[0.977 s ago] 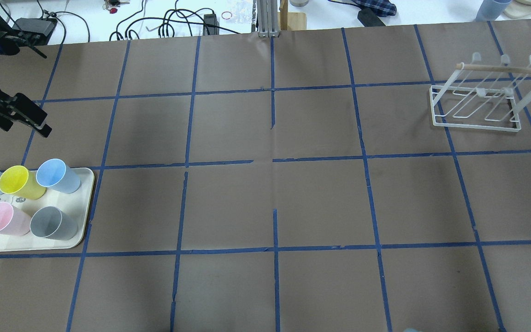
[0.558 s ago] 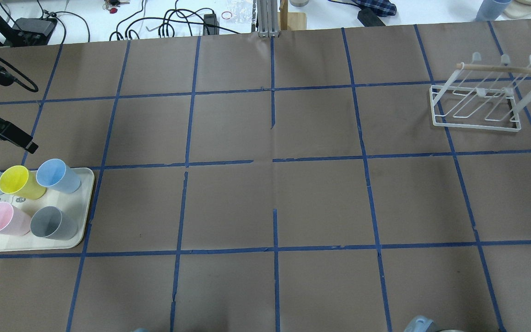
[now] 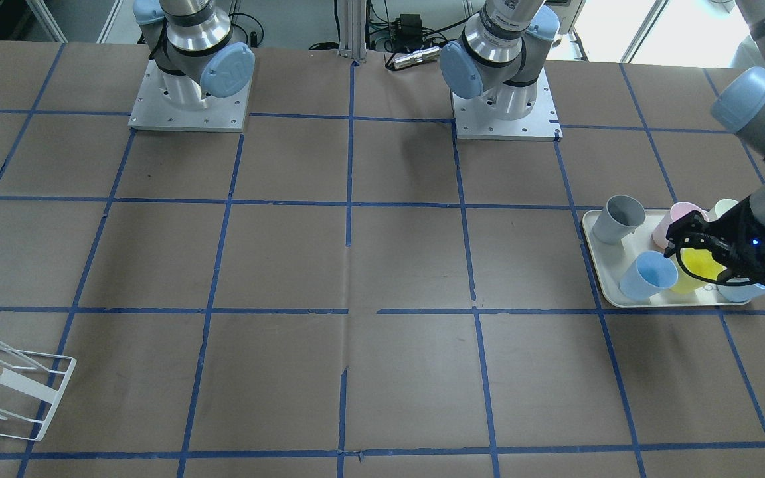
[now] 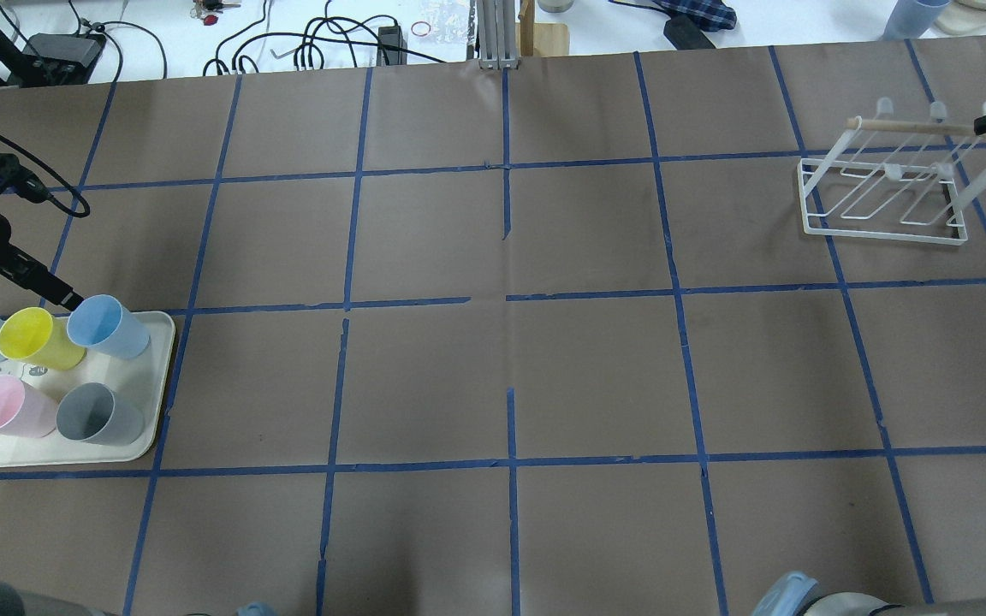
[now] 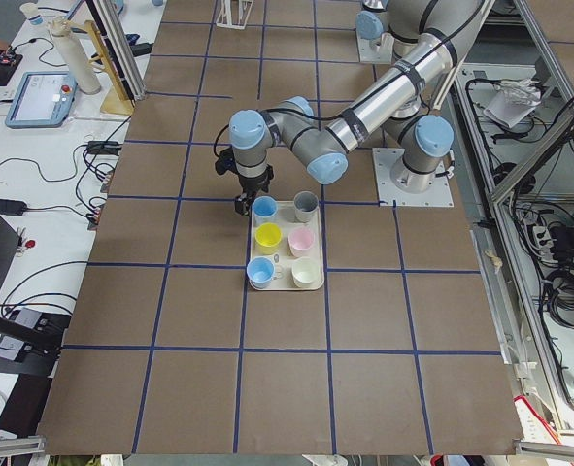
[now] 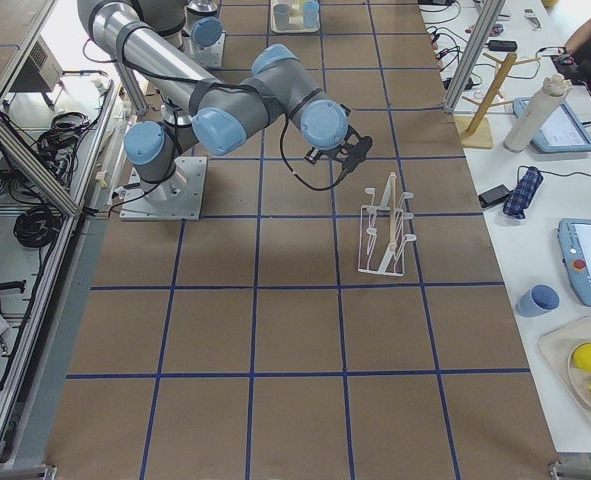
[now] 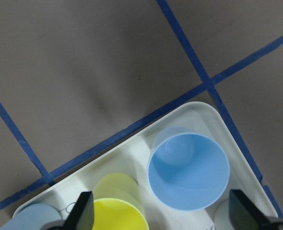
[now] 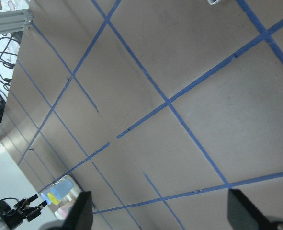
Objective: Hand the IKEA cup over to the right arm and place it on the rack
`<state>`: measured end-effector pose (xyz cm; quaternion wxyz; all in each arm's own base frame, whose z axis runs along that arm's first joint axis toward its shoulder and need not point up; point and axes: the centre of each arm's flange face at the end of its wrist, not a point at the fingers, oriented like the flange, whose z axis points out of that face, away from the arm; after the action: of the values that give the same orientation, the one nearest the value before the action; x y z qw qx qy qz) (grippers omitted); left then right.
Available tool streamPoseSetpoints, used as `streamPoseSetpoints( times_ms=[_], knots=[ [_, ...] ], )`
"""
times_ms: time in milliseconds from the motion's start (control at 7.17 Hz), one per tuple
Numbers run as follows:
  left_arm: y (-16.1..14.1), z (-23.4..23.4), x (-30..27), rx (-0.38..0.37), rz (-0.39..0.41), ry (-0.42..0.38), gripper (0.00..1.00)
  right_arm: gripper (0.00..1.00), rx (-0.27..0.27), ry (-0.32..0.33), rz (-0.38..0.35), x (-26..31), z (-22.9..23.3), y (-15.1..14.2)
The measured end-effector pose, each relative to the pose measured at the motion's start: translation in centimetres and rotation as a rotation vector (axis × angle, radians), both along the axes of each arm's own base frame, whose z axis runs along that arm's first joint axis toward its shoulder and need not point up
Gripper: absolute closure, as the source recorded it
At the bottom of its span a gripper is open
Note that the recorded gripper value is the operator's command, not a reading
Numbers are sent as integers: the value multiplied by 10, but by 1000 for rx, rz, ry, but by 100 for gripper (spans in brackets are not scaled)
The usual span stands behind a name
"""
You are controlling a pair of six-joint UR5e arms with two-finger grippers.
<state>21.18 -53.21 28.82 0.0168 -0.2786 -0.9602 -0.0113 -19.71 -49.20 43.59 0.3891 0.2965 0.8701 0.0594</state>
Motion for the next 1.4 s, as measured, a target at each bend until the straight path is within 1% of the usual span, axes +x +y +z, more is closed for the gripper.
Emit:
streamPoseSetpoints(
  times_ms=[140, 279, 419, 558, 698, 837, 977, 1116, 1256, 1395],
  knots=[
    [-2, -12, 2, 18, -17, 11, 0, 0, -6, -104, 10, 7, -12, -1],
    [-3, -22, 4, 37, -24, 14, 0, 0, -17, -176, 26, 17, -19, -2],
    [-5, -29, 6, 53, -28, 12, 0, 0, -40, -215, 39, 31, -19, -6],
    [-6, -36, 8, 63, -29, 14, 0, 0, -78, -252, 59, 57, -15, -17],
    [-8, -43, 10, 69, -29, 17, 8, 0, -122, -293, 83, 93, -9, -30],
    [-10, -49, 11, 76, -29, 21, 30, 0, -169, -334, 91, 121, -2, -40],
    [-11, -53, 11, 82, -28, 24, 65, 0, -229, -368, 93, 142, 8, -45],
    [-11, -57, 12, 88, -28, 28, 91, 0, -302, -395, 100, 165, 24, -46],
    [-11, -60, 12, 90, -29, 32, 100, 0, -353, -422, 114, 192, 40, -45],
    [-12, -61, 11, 91, -31, 36, 100, 0, -366, -447, 129, 214, 48, -41]
  ],
)
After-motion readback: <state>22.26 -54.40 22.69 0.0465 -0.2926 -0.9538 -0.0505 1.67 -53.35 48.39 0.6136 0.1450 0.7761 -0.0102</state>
